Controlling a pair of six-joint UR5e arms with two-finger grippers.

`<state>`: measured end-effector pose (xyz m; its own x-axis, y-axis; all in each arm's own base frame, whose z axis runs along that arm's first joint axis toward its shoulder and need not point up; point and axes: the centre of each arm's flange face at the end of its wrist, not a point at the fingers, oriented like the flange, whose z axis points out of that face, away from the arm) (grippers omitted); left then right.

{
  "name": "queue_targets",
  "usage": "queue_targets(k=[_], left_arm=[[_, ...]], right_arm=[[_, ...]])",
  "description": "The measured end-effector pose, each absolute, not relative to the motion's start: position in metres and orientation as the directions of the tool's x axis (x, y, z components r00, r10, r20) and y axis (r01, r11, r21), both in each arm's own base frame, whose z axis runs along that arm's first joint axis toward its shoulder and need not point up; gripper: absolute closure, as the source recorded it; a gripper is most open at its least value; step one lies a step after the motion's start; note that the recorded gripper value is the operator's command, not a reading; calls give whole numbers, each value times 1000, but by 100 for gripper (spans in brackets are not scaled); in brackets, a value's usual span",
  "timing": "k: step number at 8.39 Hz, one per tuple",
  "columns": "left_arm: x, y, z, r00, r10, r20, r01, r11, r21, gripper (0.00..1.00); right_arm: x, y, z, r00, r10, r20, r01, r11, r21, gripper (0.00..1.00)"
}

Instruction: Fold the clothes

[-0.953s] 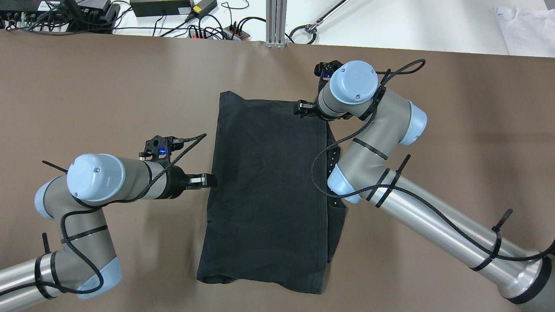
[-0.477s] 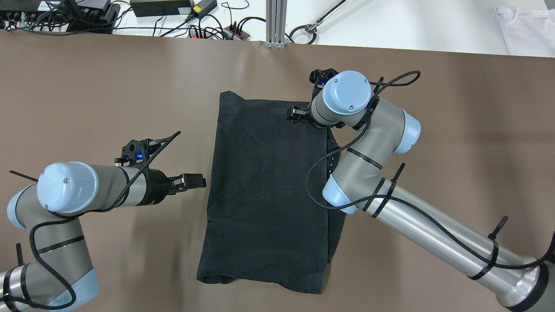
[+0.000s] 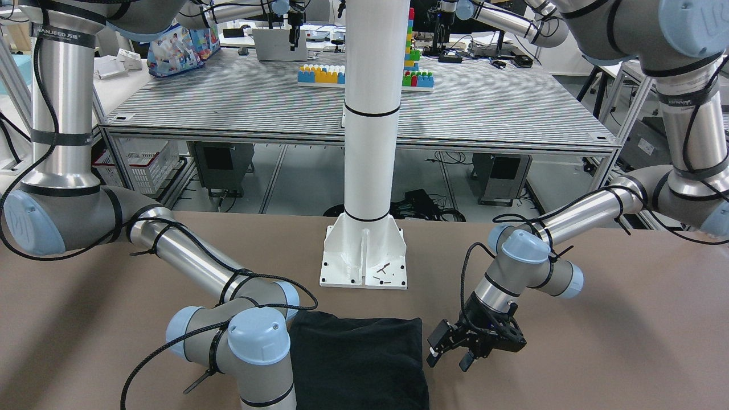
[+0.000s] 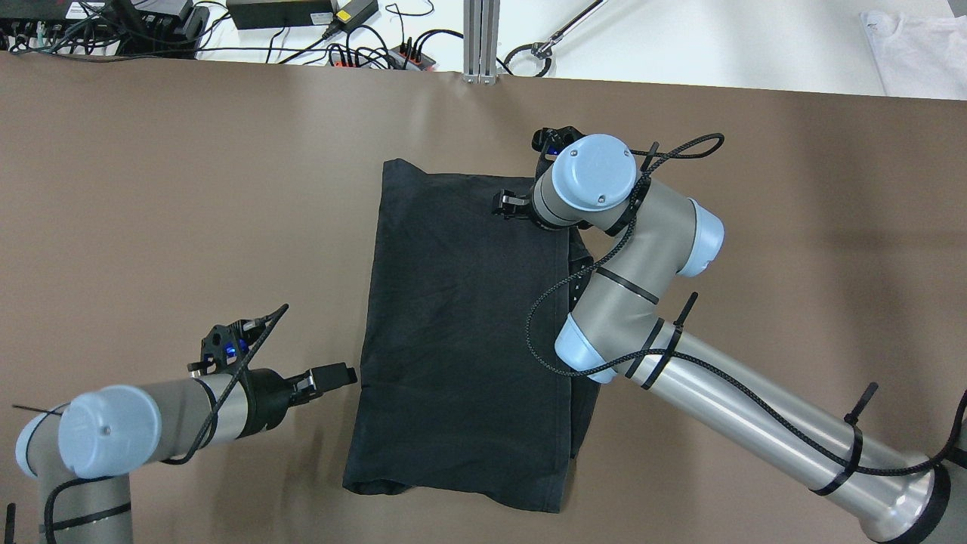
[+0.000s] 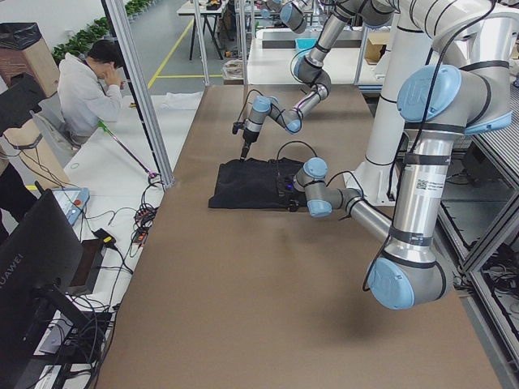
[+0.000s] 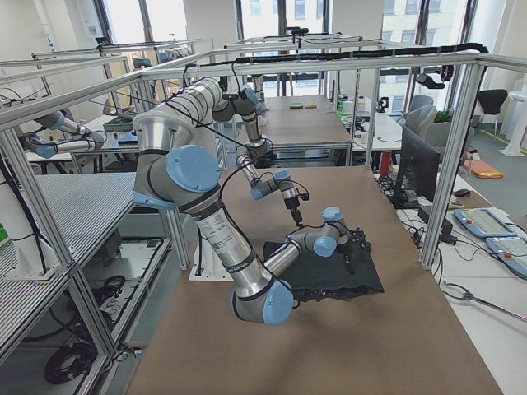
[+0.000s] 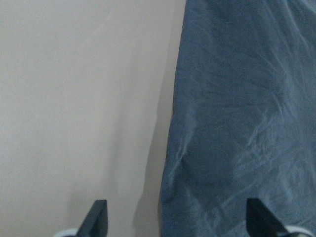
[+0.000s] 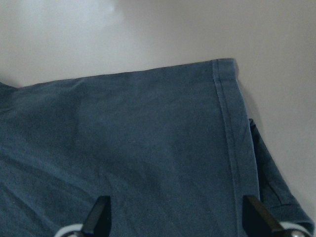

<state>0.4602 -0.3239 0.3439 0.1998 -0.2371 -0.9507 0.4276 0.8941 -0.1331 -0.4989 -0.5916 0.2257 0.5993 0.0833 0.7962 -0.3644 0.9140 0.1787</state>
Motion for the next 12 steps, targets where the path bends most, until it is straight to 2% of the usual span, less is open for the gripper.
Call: queue_targets(k=[6, 7, 8, 9, 12], left_arm=[[511, -225, 352, 90, -389, -917, 451, 837, -311, 2], [517, -213, 351, 83, -388, -918, 456, 834, -312, 13], [521, -206, 351, 79, -386, -919, 463, 830, -309, 46], [523, -203, 352, 77, -384, -920, 473, 826, -306, 56], [525, -202, 350, 69, -379, -923, 486, 820, -301, 56]], right_arm=[[-499, -591, 226, 599, 84, 796, -365, 914, 179, 6], [-499, -591, 226, 600, 84, 796, -365, 914, 179, 6], [-499, -591, 227, 600, 84, 795, -365, 914, 179, 6], [-499, -591, 227, 601, 85, 795, -365, 914, 179, 6], [-499, -591, 229, 602, 85, 794, -365, 914, 178, 6]])
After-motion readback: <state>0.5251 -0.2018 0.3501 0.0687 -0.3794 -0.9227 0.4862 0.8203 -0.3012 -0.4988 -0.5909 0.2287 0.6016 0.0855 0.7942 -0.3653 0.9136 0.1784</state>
